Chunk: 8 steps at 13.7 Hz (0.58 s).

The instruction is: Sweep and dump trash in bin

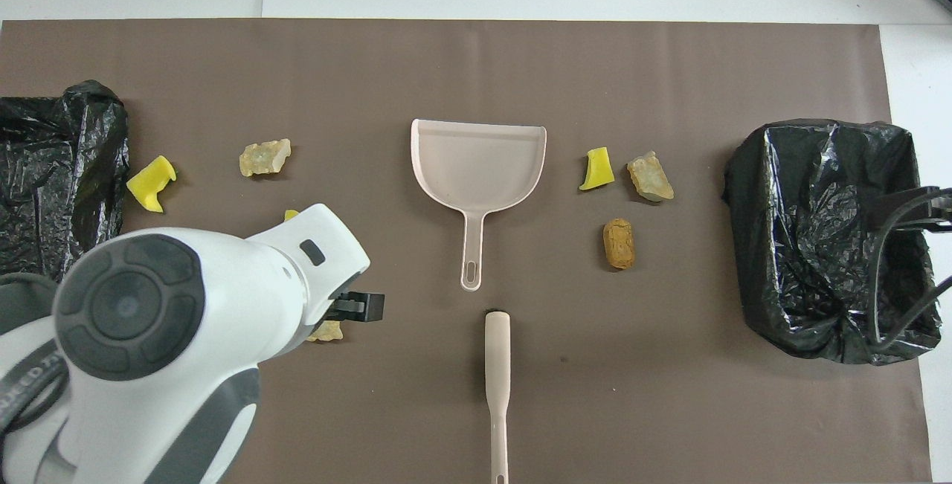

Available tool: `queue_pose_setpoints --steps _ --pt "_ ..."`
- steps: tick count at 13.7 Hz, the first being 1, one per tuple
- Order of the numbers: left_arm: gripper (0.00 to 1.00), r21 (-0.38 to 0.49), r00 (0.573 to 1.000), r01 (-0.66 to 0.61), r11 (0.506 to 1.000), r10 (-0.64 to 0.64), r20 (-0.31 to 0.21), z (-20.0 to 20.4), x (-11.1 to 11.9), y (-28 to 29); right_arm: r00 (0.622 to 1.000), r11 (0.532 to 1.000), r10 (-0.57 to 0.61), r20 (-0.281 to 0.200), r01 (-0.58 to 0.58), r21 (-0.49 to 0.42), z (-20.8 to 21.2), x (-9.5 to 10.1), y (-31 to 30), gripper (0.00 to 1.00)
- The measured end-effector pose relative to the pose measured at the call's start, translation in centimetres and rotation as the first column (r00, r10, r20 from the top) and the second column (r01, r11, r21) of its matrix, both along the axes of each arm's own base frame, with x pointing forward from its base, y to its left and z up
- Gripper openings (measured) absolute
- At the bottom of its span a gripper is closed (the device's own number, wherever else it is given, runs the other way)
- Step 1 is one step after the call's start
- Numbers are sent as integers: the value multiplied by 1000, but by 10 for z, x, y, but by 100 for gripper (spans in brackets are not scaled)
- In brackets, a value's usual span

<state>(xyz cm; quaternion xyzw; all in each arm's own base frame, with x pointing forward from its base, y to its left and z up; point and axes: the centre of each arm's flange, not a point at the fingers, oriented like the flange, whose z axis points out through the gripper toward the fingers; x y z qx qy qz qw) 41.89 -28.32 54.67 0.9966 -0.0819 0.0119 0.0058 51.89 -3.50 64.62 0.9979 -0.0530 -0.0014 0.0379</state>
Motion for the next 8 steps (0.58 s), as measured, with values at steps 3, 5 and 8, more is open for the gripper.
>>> queue_pose_setpoints --steps 3,5,8 --pt "100 1 1000 29 1000 -29 -5 -30 -36 -45 1000 1000 0 0 0 0 0 0 0 100" --pt "100 -6 999 41 999 -41 0 -47 -65 -75 1000 1000 0 0 0 0 0 0 0 100" --pt "100 -6 999 53 999 -53 -8 -90 -113 -123 1000 1000 0 0 0 0 0 0 0 100"
